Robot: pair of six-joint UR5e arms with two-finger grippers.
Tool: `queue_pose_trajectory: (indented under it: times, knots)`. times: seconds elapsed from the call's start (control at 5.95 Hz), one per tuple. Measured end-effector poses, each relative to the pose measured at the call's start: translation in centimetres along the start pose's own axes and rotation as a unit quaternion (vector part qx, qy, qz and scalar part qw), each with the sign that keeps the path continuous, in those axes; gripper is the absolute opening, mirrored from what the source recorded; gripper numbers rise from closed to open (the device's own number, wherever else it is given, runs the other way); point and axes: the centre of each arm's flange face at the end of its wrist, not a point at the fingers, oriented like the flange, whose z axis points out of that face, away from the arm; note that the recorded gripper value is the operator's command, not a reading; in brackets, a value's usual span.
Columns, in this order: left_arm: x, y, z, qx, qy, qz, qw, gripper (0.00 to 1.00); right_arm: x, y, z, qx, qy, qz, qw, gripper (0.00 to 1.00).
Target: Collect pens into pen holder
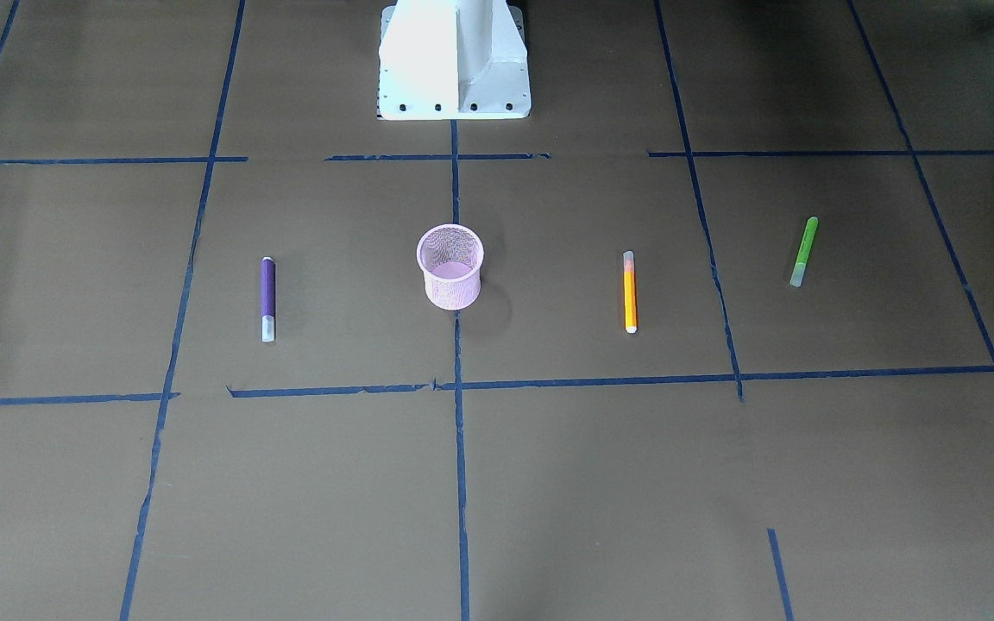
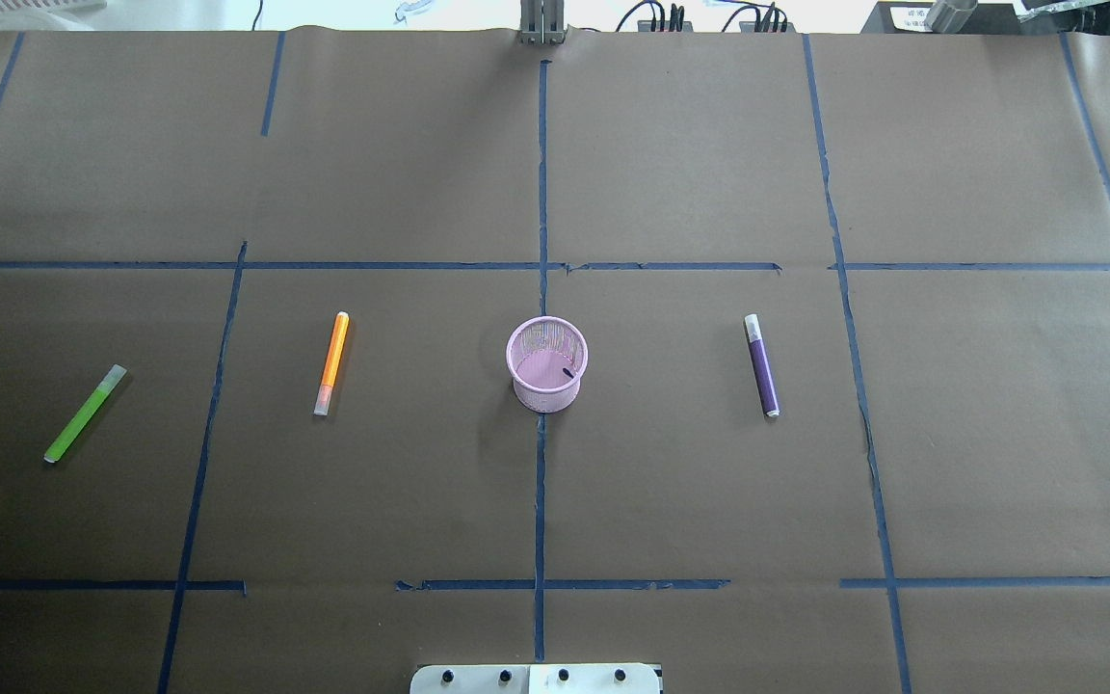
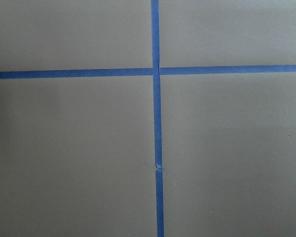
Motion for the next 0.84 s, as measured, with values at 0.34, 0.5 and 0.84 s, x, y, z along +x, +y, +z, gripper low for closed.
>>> queue_pose_trajectory:
  times: [0.34, 0.5, 0.84]
  knots:
    - [0.25, -0.24, -0.15, 0.002, 0.000, 0.002, 1.0000, 1.00, -0.23, -0.13, -0.22, 0.000, -0.001, 0.001, 1.0000, 1.00]
    - [0.29, -0.28, -0.20, 0.002, 0.000, 0.002, 1.0000, 1.00, -0.23, -0.02, -0.22, 0.000, -0.001, 0.002, 1.0000, 1.00]
    - [0.43, -0.21, -0.40, 0.007, -0.001, 0.009, 0.9999, 1.00, -0.01, 0.40, -0.01, -0.002, -0.002, 0.003, 1.0000, 1.00]
